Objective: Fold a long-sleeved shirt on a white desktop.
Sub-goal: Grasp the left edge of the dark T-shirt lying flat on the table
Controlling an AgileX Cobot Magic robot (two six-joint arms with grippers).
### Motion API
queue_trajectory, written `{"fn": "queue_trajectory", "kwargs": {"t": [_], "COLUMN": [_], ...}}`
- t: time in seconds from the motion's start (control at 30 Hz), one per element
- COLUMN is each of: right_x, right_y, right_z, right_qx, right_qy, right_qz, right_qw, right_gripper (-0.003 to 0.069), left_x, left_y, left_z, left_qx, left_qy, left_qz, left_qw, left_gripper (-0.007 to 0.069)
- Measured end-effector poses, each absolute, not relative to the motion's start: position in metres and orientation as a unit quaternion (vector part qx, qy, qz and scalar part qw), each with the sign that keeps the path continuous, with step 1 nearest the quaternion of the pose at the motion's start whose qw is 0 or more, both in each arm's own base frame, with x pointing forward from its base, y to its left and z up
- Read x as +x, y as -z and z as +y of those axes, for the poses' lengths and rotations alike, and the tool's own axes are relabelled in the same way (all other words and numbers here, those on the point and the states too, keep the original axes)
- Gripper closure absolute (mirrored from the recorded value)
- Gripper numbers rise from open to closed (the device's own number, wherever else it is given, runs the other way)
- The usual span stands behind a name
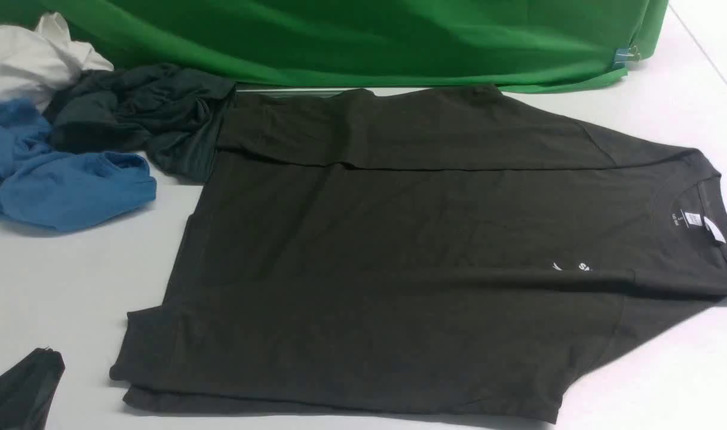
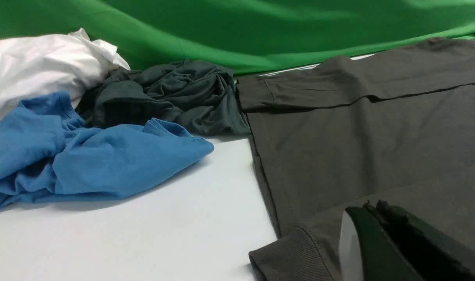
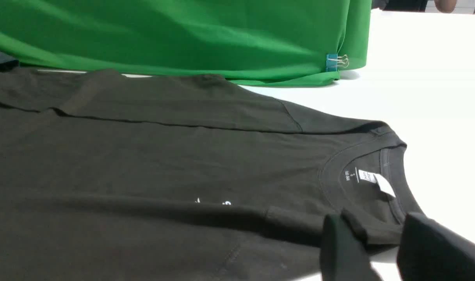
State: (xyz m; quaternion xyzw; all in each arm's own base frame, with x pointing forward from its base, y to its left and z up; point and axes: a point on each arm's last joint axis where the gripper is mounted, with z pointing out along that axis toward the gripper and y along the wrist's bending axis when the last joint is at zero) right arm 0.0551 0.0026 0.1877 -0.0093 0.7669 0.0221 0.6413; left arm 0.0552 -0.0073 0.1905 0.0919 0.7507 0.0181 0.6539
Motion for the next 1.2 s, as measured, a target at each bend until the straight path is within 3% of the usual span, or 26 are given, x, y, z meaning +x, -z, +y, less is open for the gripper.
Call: {"fn": "queue_trajectory", "kwargs": {"t": [1.0, 1.07, 1.2], "right_x": [0.055, 0.055, 0.055], "right_y": [-0.188, -0.188, -0.188], "right_z": [0.003, 0.003, 0.003], "right_qx": [-0.009, -0.009, -0.009], "right_qy": [-0.022, -0.022, -0.022], "right_qz": [0.766, 0.766, 0.766], "right_qw": [0.642, 0.642, 0.642], "right_gripper": [0.0417, 0.0417, 0.0417], "left_x": [0.056, 0.056, 0.056], "left_y": [-0.192, -0.196, -0.206], "left_z": [-0.007, -0.007, -0.006], "left_qx": [0.089, 0.061, -0.085], "left_qy": [-0.021, 0.004, 0.142], "left_qz": [0.744, 0.734, 0.694], "left_qw": [0.662, 0.677, 0.701], "left_gripper": [0.0605, 0.0605, 0.0605]}}
